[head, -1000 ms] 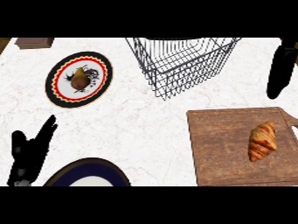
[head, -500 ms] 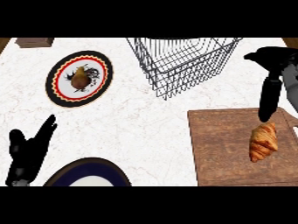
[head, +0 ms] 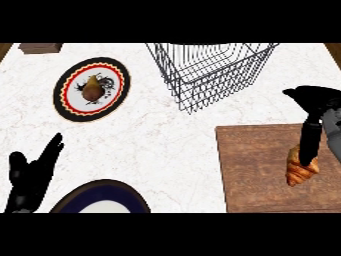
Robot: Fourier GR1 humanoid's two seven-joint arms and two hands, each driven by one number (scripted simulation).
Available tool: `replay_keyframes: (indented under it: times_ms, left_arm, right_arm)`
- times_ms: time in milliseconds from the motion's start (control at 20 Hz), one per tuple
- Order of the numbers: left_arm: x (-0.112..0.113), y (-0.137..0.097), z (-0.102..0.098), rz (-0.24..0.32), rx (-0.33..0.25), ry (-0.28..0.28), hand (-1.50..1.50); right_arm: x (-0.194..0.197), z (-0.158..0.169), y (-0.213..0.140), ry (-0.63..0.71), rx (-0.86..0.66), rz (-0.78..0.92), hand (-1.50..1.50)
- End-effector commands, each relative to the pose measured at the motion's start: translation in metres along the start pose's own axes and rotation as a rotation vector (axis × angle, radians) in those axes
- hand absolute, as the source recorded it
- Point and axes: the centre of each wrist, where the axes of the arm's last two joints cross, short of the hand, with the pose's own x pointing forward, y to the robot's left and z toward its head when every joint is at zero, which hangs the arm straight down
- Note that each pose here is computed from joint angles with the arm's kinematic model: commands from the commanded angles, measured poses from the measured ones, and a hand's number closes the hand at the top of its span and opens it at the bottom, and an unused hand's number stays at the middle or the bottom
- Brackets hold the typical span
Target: Pick the croissant from the cutting board and place it in the basket
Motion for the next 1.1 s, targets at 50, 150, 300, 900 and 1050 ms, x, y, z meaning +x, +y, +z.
replay_keyframes:
  times_ms: [50,150,300,900,1050]
  left_arm:
    - [-0.029,-0.025,0.011,0.013,-0.031,0.136,0.00]
    - [-0.027,-0.004,0.003,0.031,-0.035,0.131,0.00]
    - [-0.039,-0.006,0.001,0.030,-0.049,0.145,0.00]
    - [-0.034,-0.011,0.002,0.020,-0.074,0.123,0.00]
    - [-0.030,-0.035,0.000,0.030,-0.052,0.132,0.00]
  right_arm:
    - [-0.004,0.000,0.005,0.080,-0.009,-0.018,-1.50]
    - [-0.002,-0.004,0.020,0.084,-0.012,-0.030,-1.50]
    - [-0.014,-0.003,0.026,0.088,-0.030,-0.025,-1.50]
    - [-0.017,-0.027,0.050,0.107,-0.025,-0.030,-1.50]
    - [-0.010,-0.027,0.073,0.127,0.017,0.013,-1.50]
